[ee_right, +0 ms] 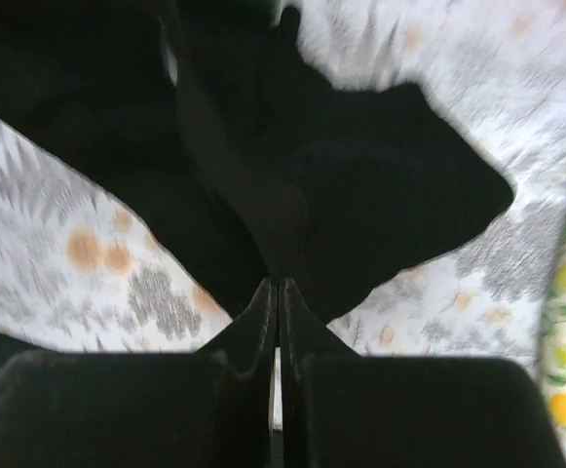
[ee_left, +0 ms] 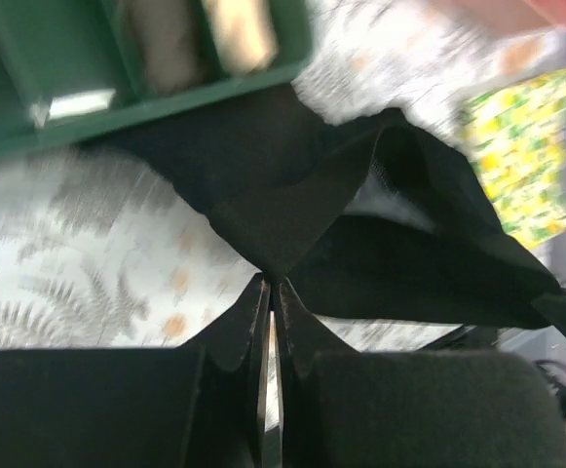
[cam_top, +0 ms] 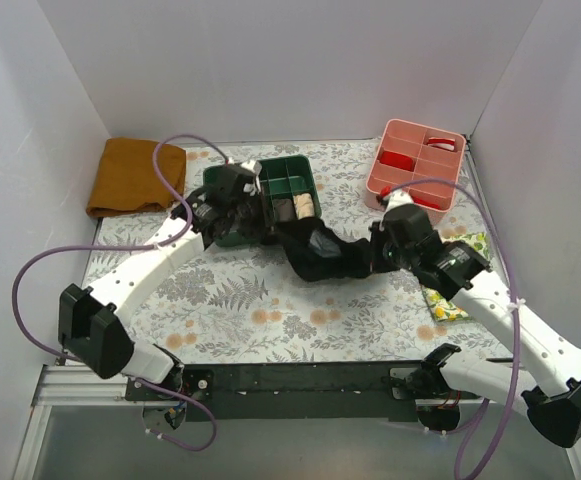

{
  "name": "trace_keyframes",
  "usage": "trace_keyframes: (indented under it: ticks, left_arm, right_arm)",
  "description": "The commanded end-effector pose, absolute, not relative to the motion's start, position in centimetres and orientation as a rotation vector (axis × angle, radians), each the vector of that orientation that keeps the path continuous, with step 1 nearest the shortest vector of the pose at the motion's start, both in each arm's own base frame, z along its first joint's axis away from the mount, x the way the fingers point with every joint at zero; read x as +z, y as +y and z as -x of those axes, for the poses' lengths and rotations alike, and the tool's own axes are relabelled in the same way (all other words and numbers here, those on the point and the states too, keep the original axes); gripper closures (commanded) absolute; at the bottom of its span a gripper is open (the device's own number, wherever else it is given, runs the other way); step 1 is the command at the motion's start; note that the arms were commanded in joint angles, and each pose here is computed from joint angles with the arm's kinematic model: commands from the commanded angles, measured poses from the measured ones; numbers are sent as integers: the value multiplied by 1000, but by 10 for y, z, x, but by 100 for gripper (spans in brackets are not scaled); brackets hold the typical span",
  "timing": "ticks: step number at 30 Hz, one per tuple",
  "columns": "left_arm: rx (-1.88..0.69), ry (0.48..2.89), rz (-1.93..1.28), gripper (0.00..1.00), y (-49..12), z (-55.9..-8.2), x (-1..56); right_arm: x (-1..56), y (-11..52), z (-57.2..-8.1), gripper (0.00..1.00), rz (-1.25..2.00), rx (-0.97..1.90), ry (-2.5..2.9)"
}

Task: Roll the underwear
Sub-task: Flatten out the underwear at the center of the board.

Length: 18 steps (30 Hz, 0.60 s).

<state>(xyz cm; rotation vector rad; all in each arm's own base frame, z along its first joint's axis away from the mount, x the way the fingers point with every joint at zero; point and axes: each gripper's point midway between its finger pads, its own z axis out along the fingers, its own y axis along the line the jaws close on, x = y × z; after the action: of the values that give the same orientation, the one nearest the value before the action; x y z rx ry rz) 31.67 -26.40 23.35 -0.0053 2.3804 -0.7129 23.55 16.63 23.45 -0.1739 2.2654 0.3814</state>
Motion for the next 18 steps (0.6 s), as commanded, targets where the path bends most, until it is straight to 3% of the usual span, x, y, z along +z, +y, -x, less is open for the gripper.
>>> trace_keyframes:
  ticks: [1, 10, 11, 12, 14, 16, 18]
  left_arm:
    - [-690, 2510, 130, 100, -230, -260, 175]
    - [-606, 2617, 421, 99, -182, -197, 98]
    - [-592, 2621, 461, 90, -177, -193, 94]
    - [-586, 2632, 491, 68, -175, -188, 91]
    - [-538, 2620, 534, 67, -166, -187, 87]
    - [-514, 2628, 578, 69, -158, -178, 85]
    - [-527, 2620, 592, 65, -155, -174, 85]
  right_arm:
    - [179, 207, -185, 99, 266, 690, 2393]
    - [104, 249, -102, 97, 480, 912, 2571]
    - [101, 254, -95, 91, 529, 914, 2579]
    - [99, 259, -90, 81, 584, 914, 2582]
    - [100, 268, -79, 64, 676, 937, 2573]
    - [103, 276, -57, 62, 805, 1014, 2554]
    - [107, 278, -45, 62, 888, 1090, 2530]
